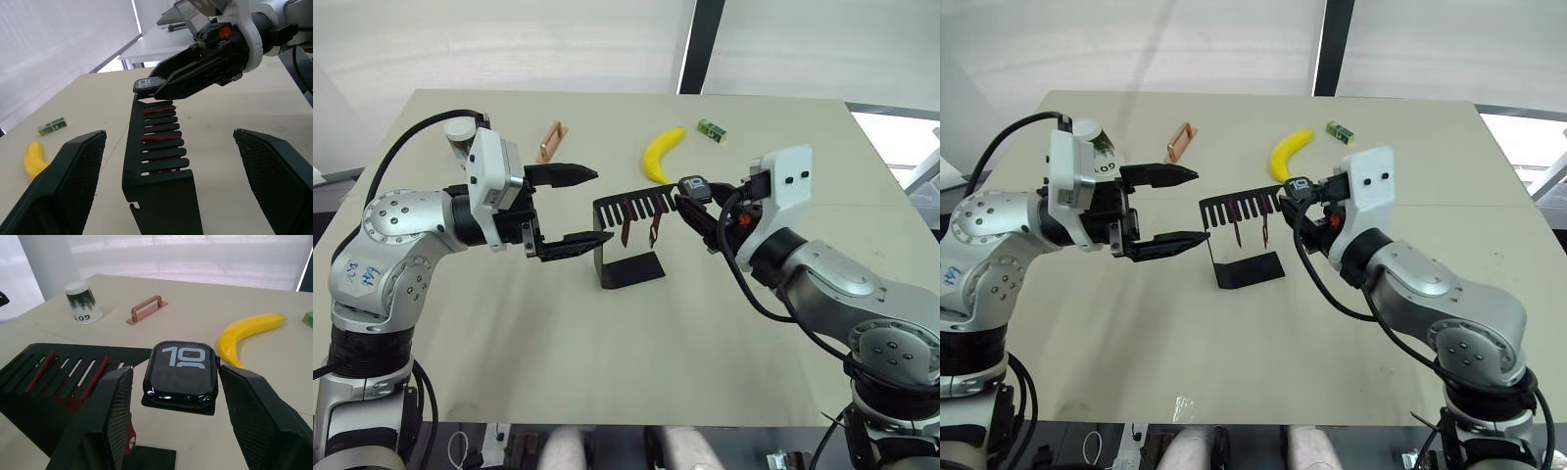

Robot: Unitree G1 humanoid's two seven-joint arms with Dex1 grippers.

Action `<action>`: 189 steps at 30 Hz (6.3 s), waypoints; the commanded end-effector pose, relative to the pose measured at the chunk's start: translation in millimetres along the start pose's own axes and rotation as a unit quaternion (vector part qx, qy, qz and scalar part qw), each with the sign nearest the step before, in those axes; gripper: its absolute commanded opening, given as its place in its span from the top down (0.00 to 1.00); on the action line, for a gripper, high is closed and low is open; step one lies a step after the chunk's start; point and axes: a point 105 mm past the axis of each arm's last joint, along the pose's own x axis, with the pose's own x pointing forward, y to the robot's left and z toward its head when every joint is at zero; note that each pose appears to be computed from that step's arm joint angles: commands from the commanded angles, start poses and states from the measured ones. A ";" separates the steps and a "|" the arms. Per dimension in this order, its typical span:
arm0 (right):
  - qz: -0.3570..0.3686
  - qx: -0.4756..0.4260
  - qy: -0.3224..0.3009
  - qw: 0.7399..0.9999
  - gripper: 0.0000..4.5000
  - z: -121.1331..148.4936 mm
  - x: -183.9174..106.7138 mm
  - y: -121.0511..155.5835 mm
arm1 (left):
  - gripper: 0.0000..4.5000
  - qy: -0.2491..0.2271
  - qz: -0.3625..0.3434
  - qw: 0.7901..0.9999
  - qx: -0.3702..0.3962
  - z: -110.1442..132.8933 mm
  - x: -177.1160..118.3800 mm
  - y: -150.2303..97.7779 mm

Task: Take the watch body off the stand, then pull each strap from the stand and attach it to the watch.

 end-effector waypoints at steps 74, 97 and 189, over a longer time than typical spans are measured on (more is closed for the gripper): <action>-0.239 0.005 0.121 0.964 0.64 -137.6 -120.0 -123.5 | 0.00 -0.014 -0.149 0.989 -0.021 -3.3 14.4 -66.7; -0.218 0.002 0.148 0.964 0.64 -157.6 -128.0 -126.5 | 0.00 -0.008 -0.137 0.990 -0.022 -7.3 11.8 -62.5; 0.294 -0.047 0.050 0.953 0.00 -43.9 -81.2 -1.4 | 0.39 0.067 0.352 0.928 -0.102 -106.3 32.8 -18.0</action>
